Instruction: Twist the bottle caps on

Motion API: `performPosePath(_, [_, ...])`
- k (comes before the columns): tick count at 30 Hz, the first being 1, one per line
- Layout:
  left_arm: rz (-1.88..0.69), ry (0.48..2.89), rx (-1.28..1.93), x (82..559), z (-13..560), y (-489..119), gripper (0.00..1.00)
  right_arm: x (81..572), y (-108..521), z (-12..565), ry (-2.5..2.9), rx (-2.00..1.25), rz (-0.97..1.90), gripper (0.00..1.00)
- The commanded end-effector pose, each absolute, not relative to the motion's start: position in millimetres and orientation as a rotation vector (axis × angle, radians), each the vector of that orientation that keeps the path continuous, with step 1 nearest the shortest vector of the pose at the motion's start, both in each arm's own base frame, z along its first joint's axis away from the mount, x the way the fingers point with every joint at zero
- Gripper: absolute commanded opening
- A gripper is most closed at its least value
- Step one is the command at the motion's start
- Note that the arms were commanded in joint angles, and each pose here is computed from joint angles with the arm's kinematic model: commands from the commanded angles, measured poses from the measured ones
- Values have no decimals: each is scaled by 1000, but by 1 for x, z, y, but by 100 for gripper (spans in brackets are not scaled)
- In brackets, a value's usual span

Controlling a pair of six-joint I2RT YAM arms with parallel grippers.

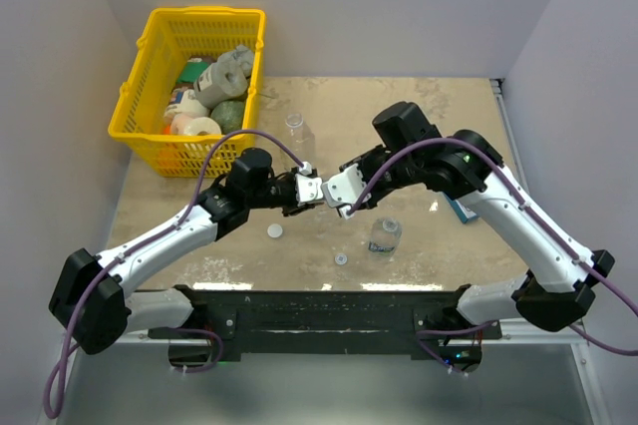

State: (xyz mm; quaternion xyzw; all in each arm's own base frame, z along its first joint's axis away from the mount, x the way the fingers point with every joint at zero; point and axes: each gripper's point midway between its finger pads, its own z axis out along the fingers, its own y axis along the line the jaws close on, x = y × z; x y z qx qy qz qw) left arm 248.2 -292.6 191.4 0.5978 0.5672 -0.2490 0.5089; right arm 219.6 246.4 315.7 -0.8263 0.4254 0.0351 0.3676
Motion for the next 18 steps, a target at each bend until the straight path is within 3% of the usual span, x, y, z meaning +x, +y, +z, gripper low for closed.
performPosePath(1, [-601,1207,1446,250,226,-307,0,222,256,324,1028,-2126,73,0])
performPosePath(18, [-616,1161,1437,248,230,-311,0,223,264,323,879,-2116,34,0])
